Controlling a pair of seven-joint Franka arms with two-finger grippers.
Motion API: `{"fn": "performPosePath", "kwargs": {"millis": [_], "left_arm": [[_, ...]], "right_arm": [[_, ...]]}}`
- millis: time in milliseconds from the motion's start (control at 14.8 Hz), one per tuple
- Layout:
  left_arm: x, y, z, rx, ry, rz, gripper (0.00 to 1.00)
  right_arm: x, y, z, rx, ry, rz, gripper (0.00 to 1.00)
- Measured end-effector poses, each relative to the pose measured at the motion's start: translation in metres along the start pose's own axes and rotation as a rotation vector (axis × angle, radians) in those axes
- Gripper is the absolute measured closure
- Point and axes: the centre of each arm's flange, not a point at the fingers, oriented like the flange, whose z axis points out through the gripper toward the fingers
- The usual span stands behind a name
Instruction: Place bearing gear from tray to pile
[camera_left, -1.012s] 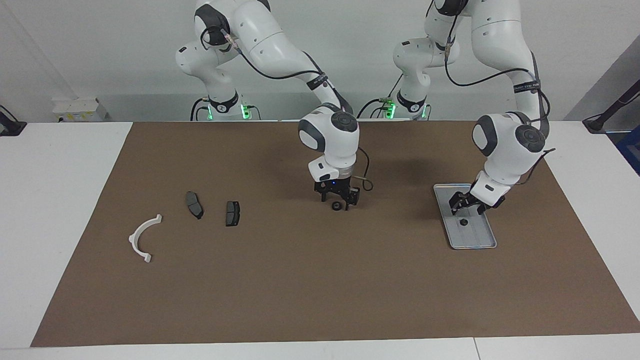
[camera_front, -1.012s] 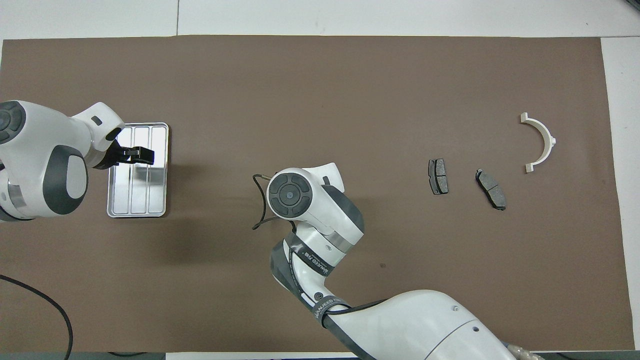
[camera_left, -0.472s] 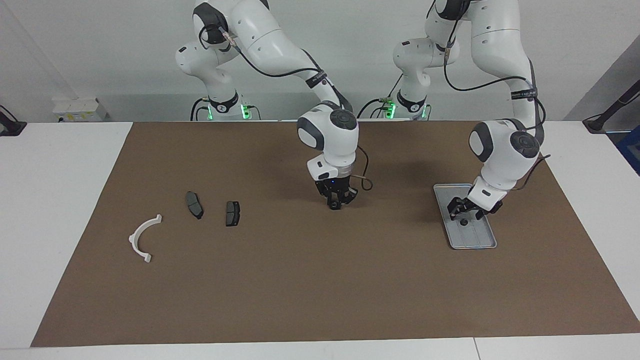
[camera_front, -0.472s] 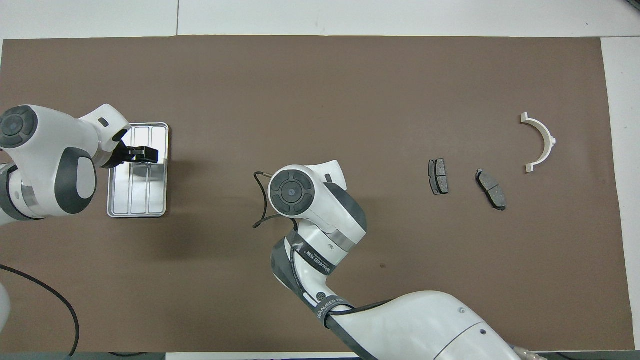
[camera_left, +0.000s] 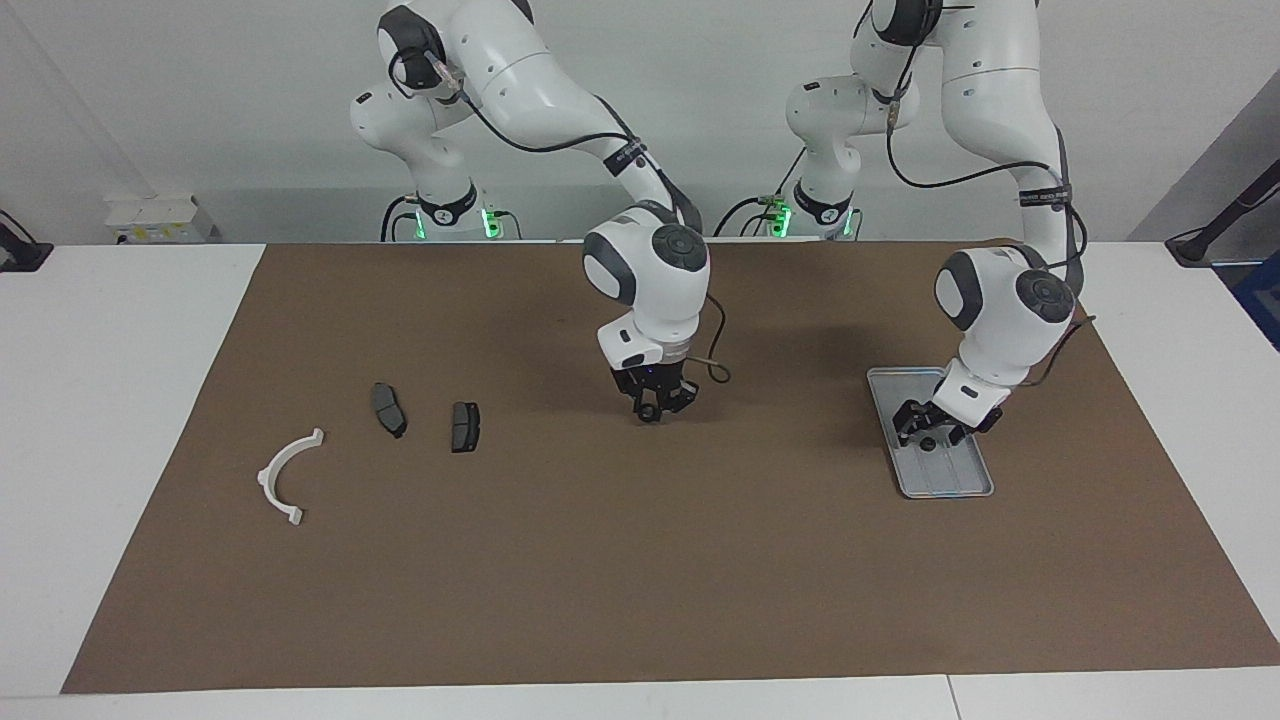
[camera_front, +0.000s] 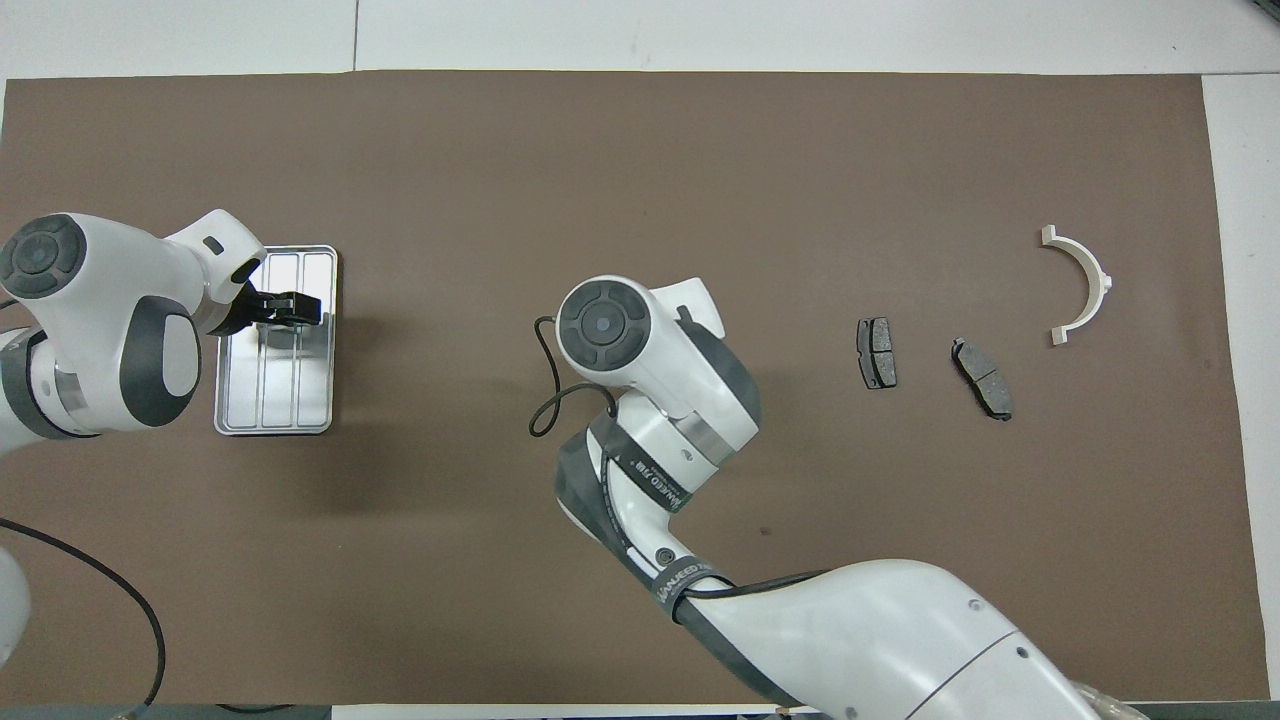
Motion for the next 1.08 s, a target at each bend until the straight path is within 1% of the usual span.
{"fn": "performPosePath", "kwargs": {"millis": [67,135,270,337,472,540,674,742,877,1012,1079], "left_arm": [[0.0,0.0,0.0,0.0,0.0,0.0,0.27],[0.0,0.0,0.0,0.0,0.001,0.0,0.43],[0.0,0.0,0.0,0.001,0.003,0.001,0.65],[0.001,-0.001,-0.001,0.002,0.004,0.001,0.76],[0.001,0.0,-0.002,0.002,0.005,0.002,0.76],[0.003,0.001,-0.005,0.001,0.003,0.004,0.76],[0.015,0.005,-0.027,-0.004,-0.033,0.011,0.76],[0.025,0.008,-0.052,-0.007,-0.057,0.017,0.76],[0.041,0.029,-0.122,-0.009,-0.085,0.004,0.76],[0.037,0.086,-0.184,-0.003,-0.081,-0.054,0.76],[0.028,0.129,-0.201,0.001,-0.079,-0.085,0.76]], "right_arm": [[0.025,0.02,-0.019,-0.016,-0.011,-0.054,0.64],[0.052,0.046,-0.042,-0.02,-0.027,-0.114,0.64],[0.103,0.11,-0.08,-0.009,-0.057,-0.24,0.64],[0.125,0.142,-0.09,-0.004,-0.062,-0.294,0.64],[0.164,0.197,-0.089,0.004,-0.069,-0.389,0.64],[0.181,0.223,-0.079,0.008,-0.073,-0.427,0.64],[0.208,0.266,-0.048,0.02,-0.059,-0.475,0.64],[0.217,0.281,-0.029,0.028,-0.041,-0.487,0.64],[0.225,0.296,0.009,0.036,-0.018,-0.489,0.64],[0.228,0.297,0.041,0.042,-0.002,-0.49,0.64],[0.231,0.297,0.055,0.045,0.011,-0.503,0.64]]}}
